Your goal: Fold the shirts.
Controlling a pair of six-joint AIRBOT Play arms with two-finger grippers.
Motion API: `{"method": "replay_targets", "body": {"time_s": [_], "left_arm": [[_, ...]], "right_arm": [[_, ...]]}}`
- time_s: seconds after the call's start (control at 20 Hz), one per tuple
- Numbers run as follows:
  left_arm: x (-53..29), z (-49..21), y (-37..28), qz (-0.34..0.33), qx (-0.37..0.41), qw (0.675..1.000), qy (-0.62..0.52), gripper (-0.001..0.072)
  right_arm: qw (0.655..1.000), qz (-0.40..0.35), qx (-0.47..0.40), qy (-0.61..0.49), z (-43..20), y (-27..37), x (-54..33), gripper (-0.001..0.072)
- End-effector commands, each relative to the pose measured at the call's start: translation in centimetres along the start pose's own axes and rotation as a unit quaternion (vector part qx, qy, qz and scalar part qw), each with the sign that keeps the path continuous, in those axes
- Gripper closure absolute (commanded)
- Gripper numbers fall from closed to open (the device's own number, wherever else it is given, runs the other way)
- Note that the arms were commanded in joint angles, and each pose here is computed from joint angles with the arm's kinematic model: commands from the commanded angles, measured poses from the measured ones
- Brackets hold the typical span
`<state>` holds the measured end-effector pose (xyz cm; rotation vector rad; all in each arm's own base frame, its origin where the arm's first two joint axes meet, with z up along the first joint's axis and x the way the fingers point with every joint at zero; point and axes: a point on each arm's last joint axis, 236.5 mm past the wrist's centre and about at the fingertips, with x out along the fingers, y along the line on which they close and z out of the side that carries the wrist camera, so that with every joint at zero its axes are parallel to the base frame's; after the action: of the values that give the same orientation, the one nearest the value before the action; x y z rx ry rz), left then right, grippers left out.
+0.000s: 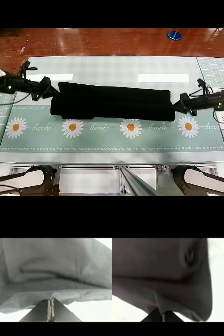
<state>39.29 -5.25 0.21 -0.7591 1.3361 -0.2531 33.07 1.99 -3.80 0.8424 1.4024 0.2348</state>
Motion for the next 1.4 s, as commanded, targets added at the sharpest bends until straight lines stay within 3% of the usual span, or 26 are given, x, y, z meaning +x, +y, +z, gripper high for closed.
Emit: {"method": "replay_targets", "body": {"time_s": [0.0, 0.4, 0.45, 0.5, 0.55, 0.75, 0.9, 1.05, 1.2, 1.35], "left_arm": [[0.8, 3.4, -0.9, -0.008, -0.003, 1.0, 0.005, 0.069], [5.1, 7.4, -1.4, -0.01, 0.031, 0.999, 0.026, 0.0686], [6.0, 7.2, -1.4, -0.009, 0.032, 0.999, 0.034, 0.0574], [6.6, 7.1, -1.3, -0.008, 0.031, 0.999, 0.04, 0.0334], [6.9, 7.2, -1.2, -0.007, 0.028, 0.999, 0.042, 0.02], [1.7, 8.1, 2.4, 0.047, 0.022, 0.997, 0.051, 0.0199], [-5.8, 7.5, 7.4, 0.123, 0.038, 0.99, 0.056, 0.02], [-11.9, 8.6, 9.2, 0.136, -0.003, 0.989, -0.052, 0.02], [-15.2, 9.2, 5.9, 0.113, 0.009, 0.97, -0.216, 0.0199], [-14.6, 5.3, 3.0, 0.108, 0.041, 0.952, -0.284, 0.02]], "right_arm": [[1.0, -0.001, 0.003, -0.017, 3.7, 0.9, -0.2, 0.0681], [0.999, 0.019, 0.007, -0.034, 7.9, 0.8, 1.3, 0.0679], [0.999, 0.016, 0.009, -0.04, 8.3, 0.6, 1.8, 0.0587], [0.999, 0.012, 0.012, -0.05, 8.8, 0.5, 2.1, 0.042], [0.998, 0.009, 0.01, -0.061, 9.3, 0.6, 2.2, 0.034], [0.998, -0.001, 0.002, -0.055, 9.2, -0.3, -1.1, 0.033], [0.995, -0.061, 0.0, -0.074, 8.4, -3.9, -6.1, 0.0331], [0.988, -0.109, 0.008, -0.113, 7.6, -6.6, -7.8, 0.0331], [0.985, -0.051, 0.062, -0.151, 7.5, -6.3, -4.8, 0.0331], [0.985, 0.002, 0.049, -0.164, 7.6, -4.4, -2.7, 0.0294]]}}
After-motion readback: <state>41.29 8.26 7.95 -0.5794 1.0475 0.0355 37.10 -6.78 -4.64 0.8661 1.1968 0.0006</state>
